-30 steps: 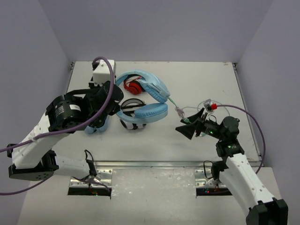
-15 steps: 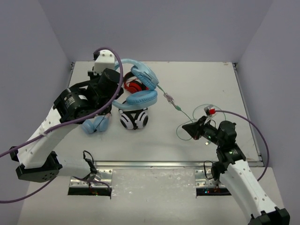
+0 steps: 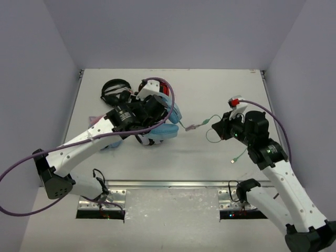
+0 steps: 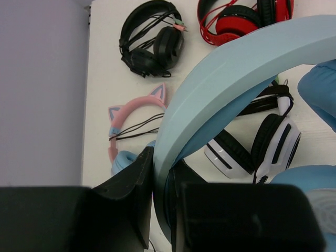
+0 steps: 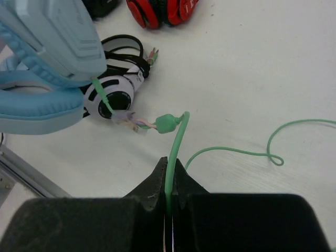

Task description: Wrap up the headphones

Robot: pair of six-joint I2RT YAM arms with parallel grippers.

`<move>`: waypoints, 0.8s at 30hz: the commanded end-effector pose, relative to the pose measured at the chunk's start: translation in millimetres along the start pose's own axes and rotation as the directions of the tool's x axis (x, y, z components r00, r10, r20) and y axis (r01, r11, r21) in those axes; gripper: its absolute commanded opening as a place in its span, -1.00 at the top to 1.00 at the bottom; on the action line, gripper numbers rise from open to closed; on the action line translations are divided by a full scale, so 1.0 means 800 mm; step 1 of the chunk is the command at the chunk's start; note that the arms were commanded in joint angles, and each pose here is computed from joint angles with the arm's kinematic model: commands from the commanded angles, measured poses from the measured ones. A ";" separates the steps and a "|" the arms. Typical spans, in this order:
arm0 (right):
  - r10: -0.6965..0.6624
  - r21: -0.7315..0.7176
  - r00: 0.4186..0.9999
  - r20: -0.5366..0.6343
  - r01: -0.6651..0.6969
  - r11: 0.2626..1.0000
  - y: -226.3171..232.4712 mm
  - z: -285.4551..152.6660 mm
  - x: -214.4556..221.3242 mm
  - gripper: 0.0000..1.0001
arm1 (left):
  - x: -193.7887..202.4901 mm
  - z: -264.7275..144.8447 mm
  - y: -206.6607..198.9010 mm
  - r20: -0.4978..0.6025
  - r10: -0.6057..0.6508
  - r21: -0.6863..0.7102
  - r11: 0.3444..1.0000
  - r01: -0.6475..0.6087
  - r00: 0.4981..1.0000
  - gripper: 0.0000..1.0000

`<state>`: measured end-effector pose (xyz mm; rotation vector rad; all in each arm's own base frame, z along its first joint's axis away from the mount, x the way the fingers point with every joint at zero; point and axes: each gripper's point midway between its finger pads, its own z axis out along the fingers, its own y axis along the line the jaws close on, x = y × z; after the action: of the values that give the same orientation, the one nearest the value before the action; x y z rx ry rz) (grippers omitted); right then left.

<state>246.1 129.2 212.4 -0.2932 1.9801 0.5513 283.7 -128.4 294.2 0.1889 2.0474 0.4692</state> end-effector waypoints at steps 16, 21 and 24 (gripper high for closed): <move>-0.601 -0.419 0.799 0.024 0.554 0.719 0.178 0.025 -0.009 0.88 | 0.011 0.017 -0.153 -0.020 0.023 0.438 0.899 -0.012 1.000 0.99; -0.658 -0.507 0.750 0.072 0.595 0.623 0.196 0.010 -0.016 0.75 | 0.032 0.012 -0.162 -0.021 0.048 0.500 0.865 -0.031 0.999 0.99; -0.678 -0.487 0.733 0.054 0.612 0.622 0.190 0.010 -0.022 0.73 | 0.032 0.011 -0.152 -0.031 0.012 0.474 0.881 0.004 0.999 0.99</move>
<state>189.6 254.7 229.3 -1.2828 1.8216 0.5546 276.7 -209.0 184.7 0.5802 2.2763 0.1275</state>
